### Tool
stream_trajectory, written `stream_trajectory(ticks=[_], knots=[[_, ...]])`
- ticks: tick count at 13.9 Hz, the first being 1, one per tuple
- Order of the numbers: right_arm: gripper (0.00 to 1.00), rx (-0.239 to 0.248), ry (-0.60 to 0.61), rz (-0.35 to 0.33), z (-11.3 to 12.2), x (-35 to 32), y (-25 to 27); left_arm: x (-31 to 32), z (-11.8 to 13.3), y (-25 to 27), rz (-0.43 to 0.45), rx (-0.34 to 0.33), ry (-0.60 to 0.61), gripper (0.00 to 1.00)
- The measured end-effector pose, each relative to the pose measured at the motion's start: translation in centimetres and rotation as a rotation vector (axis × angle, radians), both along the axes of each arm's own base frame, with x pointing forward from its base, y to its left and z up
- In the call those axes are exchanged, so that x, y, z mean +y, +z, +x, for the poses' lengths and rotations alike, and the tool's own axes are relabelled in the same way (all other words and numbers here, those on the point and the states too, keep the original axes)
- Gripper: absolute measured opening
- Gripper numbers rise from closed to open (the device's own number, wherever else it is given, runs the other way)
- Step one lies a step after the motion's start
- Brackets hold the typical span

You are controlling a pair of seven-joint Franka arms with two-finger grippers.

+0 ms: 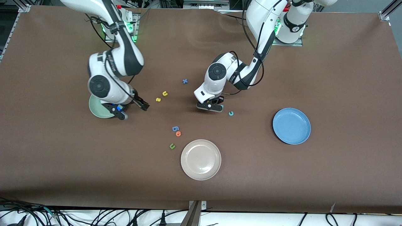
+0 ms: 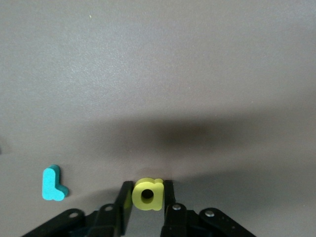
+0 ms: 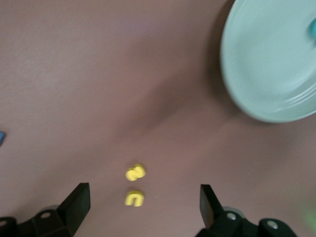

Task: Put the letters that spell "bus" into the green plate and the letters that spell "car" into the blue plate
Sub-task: 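Reach the yellow 2 with the right gripper while the left gripper grasps yellow a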

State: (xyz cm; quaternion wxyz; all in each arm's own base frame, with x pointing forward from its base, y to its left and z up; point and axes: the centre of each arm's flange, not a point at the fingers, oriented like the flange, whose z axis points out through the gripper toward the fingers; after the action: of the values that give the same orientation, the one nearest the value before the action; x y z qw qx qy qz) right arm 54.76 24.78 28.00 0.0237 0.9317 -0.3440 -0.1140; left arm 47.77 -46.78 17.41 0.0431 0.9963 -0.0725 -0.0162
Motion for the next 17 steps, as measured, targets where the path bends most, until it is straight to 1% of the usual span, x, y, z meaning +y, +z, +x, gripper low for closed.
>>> stream_trajectory(ticks=[2, 5, 7, 8, 10, 13, 15, 16, 17], knots=[[0.98, -0.021, -0.025, -0.008, -0.8, 1.9, -2.4, -0.1, 0.0, 0.0, 0.0, -0.001, -0.001, 0.29], [0.98, -0.059, -0.034, -0.023, -2.5, 1.6, -6.8, -0.1, 0.0, 0.0, -0.001, -0.001, -0.001, 0.29], [0.98, -0.053, -0.043, -0.032, -3.6, 1.4, -8.3, 0.2, 0.4, 0.1, 0.007, -0.01, -0.005, 0.29], [0.98, -0.05, -0.05, -0.033, -4.0, 1.6, -8.8, 1.0, 1.2, 0.3, 0.028, -0.025, -0.013, 0.29], [0.98, -0.063, -0.07, -0.029, -4.4, 2.7, -9.4, 3.5, 4.0, 1.4, 0.074, -0.039, -0.036, 0.29], [0.96, -0.078, -0.083, -0.027, -5.1, 3.5, -10.7, 8.4, 8.5, 4.8, 0.092, -0.019, -0.06, 0.29], [0.93, -0.094, -0.085, -0.024, -5.4, 3.4, -11.4, 10.9, 10.7, 7.2, 0.098, -0.003, -0.084, 0.29], [0.84, -0.101, -0.086, -0.02, -5.3, 3.5, -11.3, 12.2, 11.5, 8.0, 0.097, -0.001, -0.111, 0.29], [0.84, -0.101, -0.086, -0.02, -5.3, 3.5, -11.3, 13.8, 12.4, 8.2, 0.098, 0.001, -0.136, 0.29]])
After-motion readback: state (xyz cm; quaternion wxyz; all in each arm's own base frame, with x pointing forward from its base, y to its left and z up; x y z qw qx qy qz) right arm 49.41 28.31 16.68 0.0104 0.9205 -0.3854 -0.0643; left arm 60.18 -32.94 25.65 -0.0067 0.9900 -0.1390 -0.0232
